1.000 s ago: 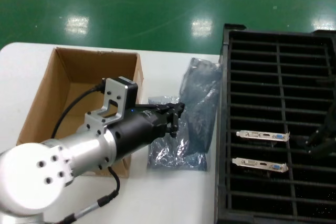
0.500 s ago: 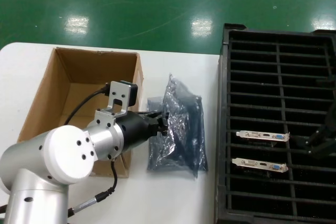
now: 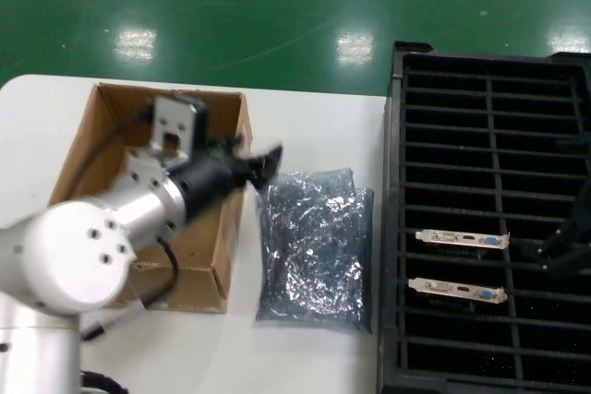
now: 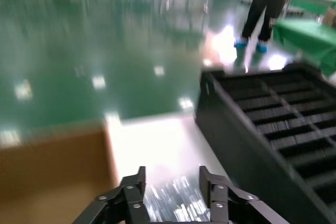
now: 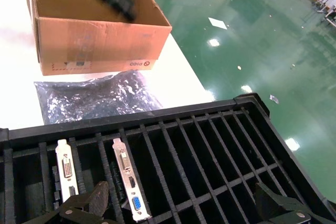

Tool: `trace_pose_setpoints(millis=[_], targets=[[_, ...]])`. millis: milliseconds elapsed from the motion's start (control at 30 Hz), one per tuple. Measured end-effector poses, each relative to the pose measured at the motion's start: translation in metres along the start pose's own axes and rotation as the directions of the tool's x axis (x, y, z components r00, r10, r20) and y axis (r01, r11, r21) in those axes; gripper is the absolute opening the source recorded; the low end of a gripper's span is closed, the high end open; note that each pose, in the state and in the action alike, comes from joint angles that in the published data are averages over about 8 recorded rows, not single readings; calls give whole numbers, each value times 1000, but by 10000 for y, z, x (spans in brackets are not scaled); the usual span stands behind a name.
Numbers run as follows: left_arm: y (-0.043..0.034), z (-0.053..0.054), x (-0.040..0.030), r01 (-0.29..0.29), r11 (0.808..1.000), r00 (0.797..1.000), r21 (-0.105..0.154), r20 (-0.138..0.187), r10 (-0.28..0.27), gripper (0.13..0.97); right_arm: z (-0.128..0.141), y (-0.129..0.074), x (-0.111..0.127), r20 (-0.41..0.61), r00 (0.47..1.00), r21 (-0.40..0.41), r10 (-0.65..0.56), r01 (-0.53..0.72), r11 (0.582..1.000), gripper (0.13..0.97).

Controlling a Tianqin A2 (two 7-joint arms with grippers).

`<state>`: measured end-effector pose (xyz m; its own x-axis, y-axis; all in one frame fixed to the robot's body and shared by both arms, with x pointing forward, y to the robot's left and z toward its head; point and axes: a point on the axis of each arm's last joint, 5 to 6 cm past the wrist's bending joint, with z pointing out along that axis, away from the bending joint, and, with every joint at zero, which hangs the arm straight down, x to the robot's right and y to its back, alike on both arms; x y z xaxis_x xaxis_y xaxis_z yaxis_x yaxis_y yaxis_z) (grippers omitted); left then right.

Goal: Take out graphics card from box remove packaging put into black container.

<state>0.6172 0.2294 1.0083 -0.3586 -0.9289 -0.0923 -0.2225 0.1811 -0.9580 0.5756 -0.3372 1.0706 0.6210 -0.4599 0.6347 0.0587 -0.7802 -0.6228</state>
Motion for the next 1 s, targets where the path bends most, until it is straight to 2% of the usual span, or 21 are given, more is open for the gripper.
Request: trace_pose_setpoints(millis=[67,133,200,267,333,400,433,467,500,533,567,633,700,833,1000], targets=[[-111,-124,-24,-67,996,998,67,25,66,338,0,0,0,0,1000,0,0,0,1000,966],[-232,-273,-37,-160,977,986,143,66,152,380,0,0,0,0,1000,0,0,0,1000,966],[-341,-429,-38,-277,937,959,211,128,254,422,0,0,0,0,1000,0,0,0,1000,966],[-426,-582,-28,-416,872,905,257,216,368,443,0,0,0,0,1000,0,0,0,1000,966],[-475,-718,-10,-558,785,821,270,314,476,498,0,0,0,0,1000,0,0,0,1000,966],[-490,-829,14,-684,686,717,250,405,567,552,0,0,0,0,1000,0,0,0,1000,966],[-489,-870,25,-732,640,667,235,441,601,579,1,0,-1,0,1000,1,0,0,1000,966],[-484,-900,34,-767,603,626,221,467,625,607,4,1,-4,0,1000,3,1,-1,1000,966],[-475,-918,41,-789,576,597,211,483,641,634,9,2,-10,-1,1000,6,2,-2,1000,966],[-463,-929,46,-804,559,578,204,493,650,661,15,3,-16,-1,1000,10,3,-3,1000,966],[-451,-934,49,-811,550,568,202,498,655,661,23,5,-25,-2,1000,16,5,-5,1000,966],[-424,-925,51,-806,553,576,210,493,652,703,45,10,-48,-4,1000,31,10,-10,999,966],[-393,-902,51,-790,570,601,228,478,641,745,75,18,-82,-7,1000,52,17,-17,999,966],[-308,-864,54,-763,592,637,258,453,624,829,143,36,-160,-15,999,100,36,-35,994,966],[-183,-820,59,-728,621,680,292,423,598,880,232,66,-274,-30,997,163,70,-64,985,966]])
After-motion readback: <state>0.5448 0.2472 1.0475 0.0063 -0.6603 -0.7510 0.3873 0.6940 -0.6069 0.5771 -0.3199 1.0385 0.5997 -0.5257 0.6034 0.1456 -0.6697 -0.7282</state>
